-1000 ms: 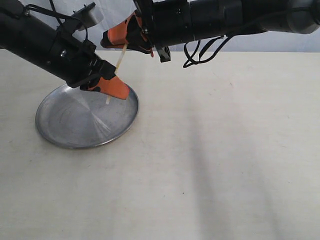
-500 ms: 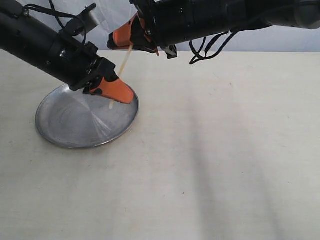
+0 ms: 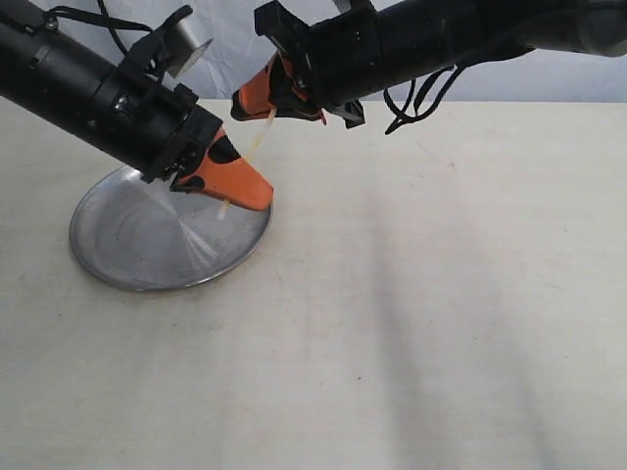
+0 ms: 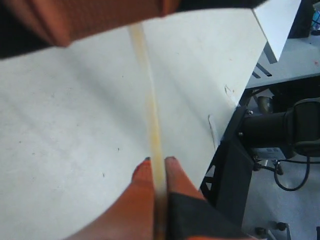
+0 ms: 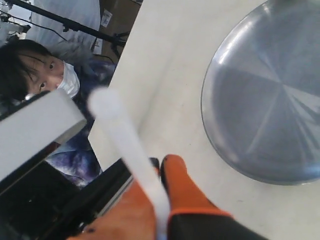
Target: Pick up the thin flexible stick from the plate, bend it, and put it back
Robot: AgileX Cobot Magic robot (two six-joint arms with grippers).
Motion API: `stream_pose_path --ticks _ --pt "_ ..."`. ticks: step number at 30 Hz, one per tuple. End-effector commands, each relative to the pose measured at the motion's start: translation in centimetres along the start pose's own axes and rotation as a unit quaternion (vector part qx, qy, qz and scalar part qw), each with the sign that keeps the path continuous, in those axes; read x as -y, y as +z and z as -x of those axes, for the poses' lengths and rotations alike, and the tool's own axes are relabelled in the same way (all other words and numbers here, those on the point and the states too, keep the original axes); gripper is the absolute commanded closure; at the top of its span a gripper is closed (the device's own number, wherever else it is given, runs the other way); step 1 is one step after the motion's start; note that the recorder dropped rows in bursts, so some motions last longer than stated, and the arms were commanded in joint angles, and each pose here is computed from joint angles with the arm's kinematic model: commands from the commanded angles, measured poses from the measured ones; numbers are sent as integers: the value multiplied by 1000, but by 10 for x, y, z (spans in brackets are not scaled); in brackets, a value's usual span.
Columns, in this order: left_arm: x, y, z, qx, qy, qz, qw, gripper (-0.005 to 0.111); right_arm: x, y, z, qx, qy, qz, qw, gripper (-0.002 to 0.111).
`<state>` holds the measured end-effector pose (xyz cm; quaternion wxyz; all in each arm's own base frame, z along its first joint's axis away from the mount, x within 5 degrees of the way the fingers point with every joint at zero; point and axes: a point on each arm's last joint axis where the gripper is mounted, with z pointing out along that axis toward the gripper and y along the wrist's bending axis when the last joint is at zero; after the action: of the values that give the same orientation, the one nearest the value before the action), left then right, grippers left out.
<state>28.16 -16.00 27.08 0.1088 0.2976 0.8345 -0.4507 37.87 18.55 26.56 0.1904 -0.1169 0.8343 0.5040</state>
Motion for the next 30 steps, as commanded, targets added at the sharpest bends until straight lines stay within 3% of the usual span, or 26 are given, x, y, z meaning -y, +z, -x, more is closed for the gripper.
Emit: stream_pose_path --ticks 1,13,18,25,30 --pt "13 5 4 15 7 -38 999 106 27 13 -7 -32 6 -29 999 109" --pt "16 9 3 5 26 -39 999 106 55 29 -12 -42 34 -46 997 109" --pt "2 9 0 -13 50 39 998 106 48 29 -12 -41 41 -23 998 109" --pt "-5 8 5 12 57 80 995 106 40 25 -12 -48 34 -9 998 109" --pt "-17 12 1 -13 61 108 992 106 29 18 -10 -44 20 -3 999 109"
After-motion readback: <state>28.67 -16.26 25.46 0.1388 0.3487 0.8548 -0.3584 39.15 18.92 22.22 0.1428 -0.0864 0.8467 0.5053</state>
